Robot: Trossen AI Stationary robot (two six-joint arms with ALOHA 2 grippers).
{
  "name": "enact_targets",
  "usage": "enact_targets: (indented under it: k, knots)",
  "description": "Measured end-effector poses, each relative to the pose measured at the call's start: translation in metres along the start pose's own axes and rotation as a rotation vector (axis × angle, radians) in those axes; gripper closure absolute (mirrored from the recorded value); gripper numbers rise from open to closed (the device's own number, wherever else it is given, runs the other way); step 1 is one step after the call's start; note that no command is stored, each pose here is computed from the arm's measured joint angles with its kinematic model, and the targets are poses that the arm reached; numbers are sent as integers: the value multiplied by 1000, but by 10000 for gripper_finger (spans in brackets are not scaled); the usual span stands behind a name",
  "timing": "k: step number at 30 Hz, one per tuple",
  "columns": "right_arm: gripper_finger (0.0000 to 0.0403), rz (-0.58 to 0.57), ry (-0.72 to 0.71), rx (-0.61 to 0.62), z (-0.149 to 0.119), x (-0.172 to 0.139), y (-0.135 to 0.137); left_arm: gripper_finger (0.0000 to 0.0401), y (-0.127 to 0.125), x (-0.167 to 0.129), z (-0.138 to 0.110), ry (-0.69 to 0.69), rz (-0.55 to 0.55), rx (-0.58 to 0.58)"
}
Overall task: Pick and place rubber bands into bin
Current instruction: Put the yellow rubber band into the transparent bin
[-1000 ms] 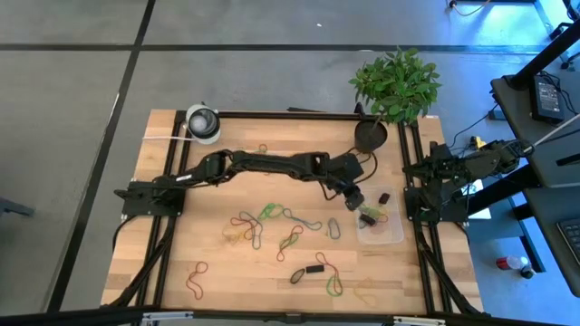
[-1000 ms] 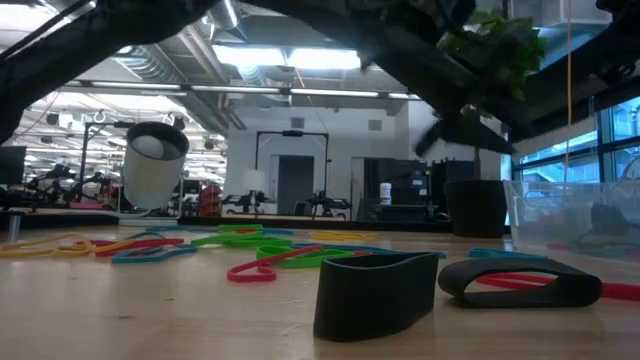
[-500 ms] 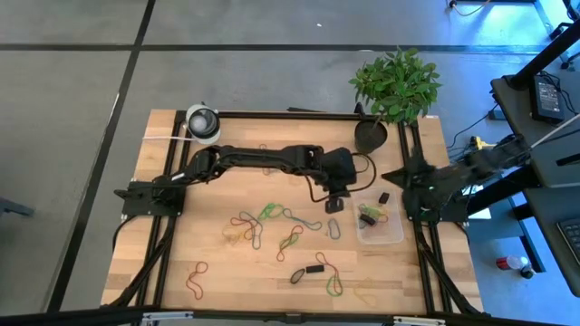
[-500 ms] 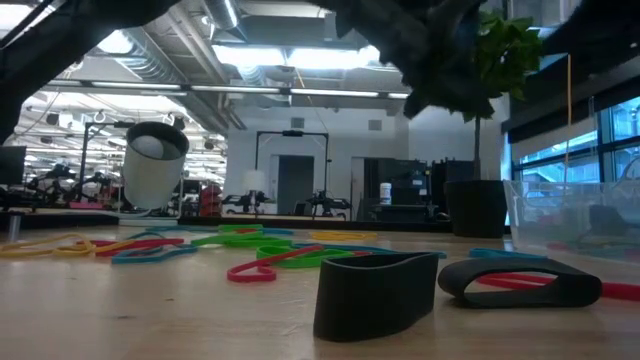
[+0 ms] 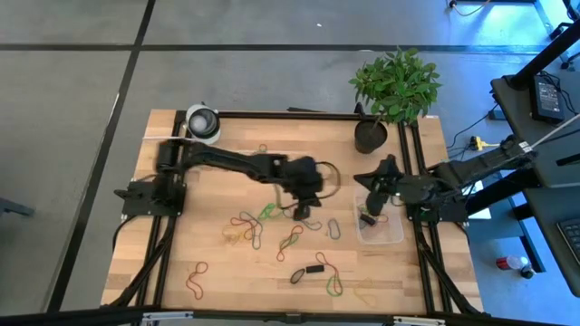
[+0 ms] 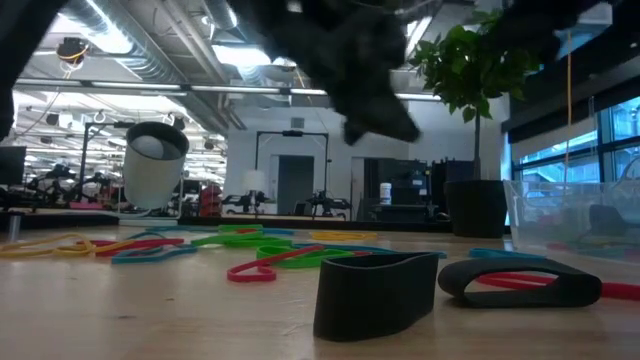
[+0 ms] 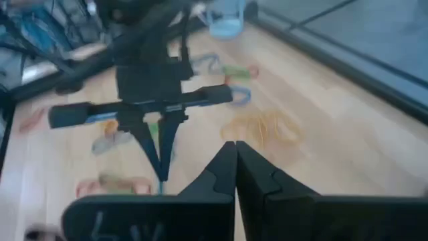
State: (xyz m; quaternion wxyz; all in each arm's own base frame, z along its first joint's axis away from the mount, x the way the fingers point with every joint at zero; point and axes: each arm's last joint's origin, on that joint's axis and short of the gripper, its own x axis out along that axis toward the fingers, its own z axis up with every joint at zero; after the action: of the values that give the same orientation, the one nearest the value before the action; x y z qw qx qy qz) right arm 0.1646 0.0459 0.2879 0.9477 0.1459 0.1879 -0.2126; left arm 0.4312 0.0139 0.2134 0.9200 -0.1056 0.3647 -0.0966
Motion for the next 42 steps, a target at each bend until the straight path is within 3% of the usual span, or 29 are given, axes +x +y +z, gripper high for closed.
enact_targets:
  k: [6, 13, 17, 23, 30, 37, 42]
  knots:
    - [400, -31, -77, -32, 14, 40, 18, 399, -7, -51, -49, -103, 106, -42]
    - [400, -47, 17, -131, 44, 97, 35, 399, -17, -93, -94, -217, 144, -126]
    - [398, -140, 107, -127, 51, 133, 36, 399, -22, -106, -111, -248, 161, -173]
    - [392, -221, 345, -52, 44, 189, 22, 399, -34, -113, -122, -285, 151, -182]
    - [333, -193, 552, 39, 18, 248, 1, 399, -45, -110, -126, -275, 149, -159]
    - [255, -232, 674, 111, -9, 274, -17, 399, -52, -109, -127, -262, 129, -144]
    - [231, -291, 695, 105, -16, 279, -27, 399, -53, -109, -128, -256, 128, -142]
